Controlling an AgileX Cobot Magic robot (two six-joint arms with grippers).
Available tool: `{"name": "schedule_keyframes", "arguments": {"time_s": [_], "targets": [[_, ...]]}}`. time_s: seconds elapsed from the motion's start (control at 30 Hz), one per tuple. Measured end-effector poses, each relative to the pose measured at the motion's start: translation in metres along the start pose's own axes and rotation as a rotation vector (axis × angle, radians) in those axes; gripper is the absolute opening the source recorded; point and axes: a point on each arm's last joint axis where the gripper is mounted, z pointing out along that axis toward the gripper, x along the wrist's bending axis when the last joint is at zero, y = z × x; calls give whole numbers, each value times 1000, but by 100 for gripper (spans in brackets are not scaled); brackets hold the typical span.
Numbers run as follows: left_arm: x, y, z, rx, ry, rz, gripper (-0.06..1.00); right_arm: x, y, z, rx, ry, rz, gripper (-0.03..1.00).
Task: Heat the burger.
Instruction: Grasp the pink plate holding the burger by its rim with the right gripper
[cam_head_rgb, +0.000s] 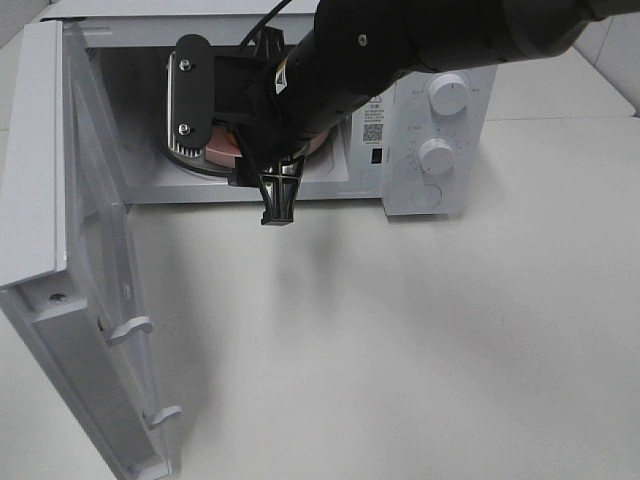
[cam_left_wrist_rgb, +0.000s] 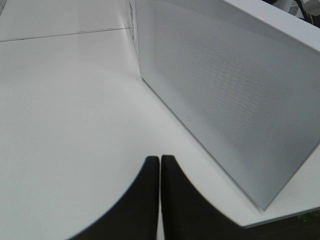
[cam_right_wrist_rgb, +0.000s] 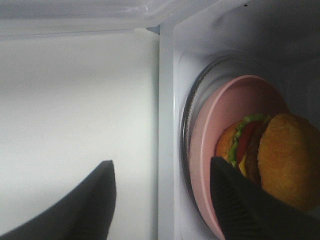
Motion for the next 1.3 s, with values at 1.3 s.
{"name": "schedule_keyframes", "arguments": {"time_s": [1.3], "targets": [[0, 0, 0, 0, 0, 0, 0, -8, -3, 69, 80, -14, 15, 53]]}}
